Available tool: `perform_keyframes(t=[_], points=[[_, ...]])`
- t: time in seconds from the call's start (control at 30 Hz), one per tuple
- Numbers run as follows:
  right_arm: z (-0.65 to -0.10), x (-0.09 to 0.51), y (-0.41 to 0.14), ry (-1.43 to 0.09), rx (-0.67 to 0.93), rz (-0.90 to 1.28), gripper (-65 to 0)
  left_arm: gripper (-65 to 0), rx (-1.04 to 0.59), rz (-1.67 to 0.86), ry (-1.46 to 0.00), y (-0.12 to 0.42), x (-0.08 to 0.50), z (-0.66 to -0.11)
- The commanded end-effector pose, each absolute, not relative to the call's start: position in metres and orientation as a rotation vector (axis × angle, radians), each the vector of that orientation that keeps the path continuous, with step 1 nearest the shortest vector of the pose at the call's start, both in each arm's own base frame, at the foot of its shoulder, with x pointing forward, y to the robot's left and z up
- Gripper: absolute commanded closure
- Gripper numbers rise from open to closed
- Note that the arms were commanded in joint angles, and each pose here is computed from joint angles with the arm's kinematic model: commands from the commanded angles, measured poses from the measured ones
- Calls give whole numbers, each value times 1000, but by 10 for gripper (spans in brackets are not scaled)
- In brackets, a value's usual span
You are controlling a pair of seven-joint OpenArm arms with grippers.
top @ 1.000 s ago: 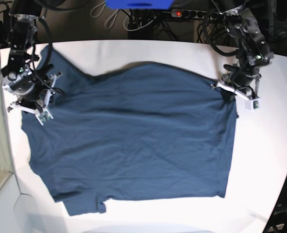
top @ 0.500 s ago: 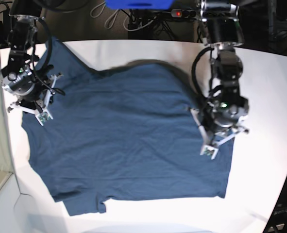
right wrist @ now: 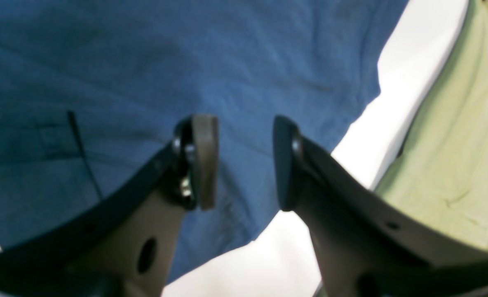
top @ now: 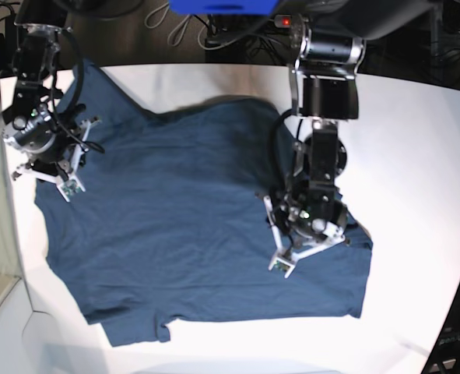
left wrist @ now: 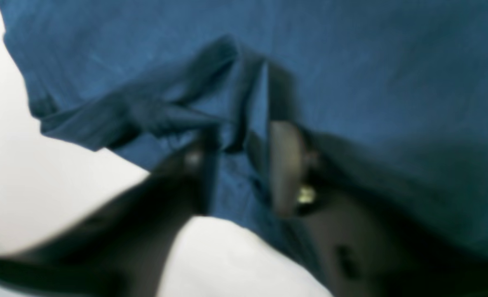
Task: Layout the t-shirt on the table in an organized manner, then fold the t-shirt properly
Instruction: 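Move the left gripper inward over the shirt and grasp the fabric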
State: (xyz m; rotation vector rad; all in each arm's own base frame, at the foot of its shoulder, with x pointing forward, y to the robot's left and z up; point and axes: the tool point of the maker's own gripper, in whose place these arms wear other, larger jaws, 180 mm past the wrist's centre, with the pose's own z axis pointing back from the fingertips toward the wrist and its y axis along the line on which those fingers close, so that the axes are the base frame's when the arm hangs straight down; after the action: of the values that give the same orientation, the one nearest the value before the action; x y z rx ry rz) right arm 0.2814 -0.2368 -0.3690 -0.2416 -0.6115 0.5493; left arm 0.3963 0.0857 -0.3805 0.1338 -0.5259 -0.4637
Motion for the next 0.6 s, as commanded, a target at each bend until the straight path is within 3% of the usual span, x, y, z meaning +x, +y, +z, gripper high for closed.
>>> perform_keyframes(t=[0.0,0.07,0.13,0.27,0.57], points=[[-357,290,-239,-656,-258,552,-235,-357,139,-455,-599,82,412,-358],[-357,290,-239,-656,-258,552,-235,-469,136,-449,-667,78,417,-341],[-357,290,-239,-657,-258,552,-235,-524,144,-437,-718,80,412,-330],[-356,291,-238,-659,-257,551,-235,-526,166,-400,-785,91,395,-313],[-357,291,-237,-660,-253,550,-235,-525,164,-204,-773,160,375,-357]])
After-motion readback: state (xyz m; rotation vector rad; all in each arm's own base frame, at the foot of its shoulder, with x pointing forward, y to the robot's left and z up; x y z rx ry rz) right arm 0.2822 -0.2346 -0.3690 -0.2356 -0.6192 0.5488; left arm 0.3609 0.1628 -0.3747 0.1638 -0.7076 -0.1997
